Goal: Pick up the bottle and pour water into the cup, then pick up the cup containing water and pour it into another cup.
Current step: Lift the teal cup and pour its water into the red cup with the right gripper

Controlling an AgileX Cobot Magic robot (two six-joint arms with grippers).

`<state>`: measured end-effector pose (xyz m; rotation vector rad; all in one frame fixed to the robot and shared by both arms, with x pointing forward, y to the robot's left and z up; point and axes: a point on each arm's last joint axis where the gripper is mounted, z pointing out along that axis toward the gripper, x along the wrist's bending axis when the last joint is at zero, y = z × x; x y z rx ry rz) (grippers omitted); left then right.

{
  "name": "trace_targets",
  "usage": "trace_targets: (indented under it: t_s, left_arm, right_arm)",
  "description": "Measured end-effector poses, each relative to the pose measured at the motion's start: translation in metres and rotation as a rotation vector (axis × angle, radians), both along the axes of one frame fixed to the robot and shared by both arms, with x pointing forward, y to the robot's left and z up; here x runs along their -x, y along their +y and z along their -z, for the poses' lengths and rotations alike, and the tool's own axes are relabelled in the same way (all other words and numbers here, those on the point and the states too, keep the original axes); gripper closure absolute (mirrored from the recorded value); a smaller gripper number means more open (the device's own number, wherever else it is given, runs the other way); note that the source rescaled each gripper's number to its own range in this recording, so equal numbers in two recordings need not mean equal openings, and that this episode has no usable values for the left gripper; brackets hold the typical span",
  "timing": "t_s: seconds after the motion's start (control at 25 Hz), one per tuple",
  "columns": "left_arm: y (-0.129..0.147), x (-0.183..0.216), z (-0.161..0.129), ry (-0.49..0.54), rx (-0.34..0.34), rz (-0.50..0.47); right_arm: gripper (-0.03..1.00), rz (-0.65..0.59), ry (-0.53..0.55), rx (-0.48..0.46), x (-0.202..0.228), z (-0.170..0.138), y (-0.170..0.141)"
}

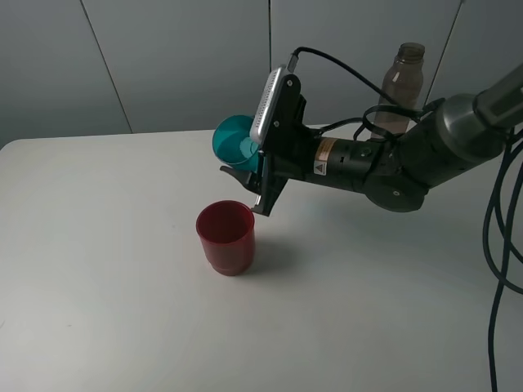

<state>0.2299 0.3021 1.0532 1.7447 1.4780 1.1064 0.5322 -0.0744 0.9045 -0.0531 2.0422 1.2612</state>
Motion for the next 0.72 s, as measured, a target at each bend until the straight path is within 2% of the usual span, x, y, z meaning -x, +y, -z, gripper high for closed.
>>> trace_targets:
  t_s: [0.48, 0.72]
  left_arm:
    - [0.0000, 0.0000, 0.0000, 0.000, 0.000, 0.000]
    - [0.0000, 0.0000, 0.0000, 0.000, 0.002, -0.001]
  right_arm:
    - [0.93, -0.109, -0.288, 0.208, 0.0011, 0.0006, 0.0005]
    - [0.93, -0.116, -0.351, 0.284, -0.0004, 0.0026, -0.0012]
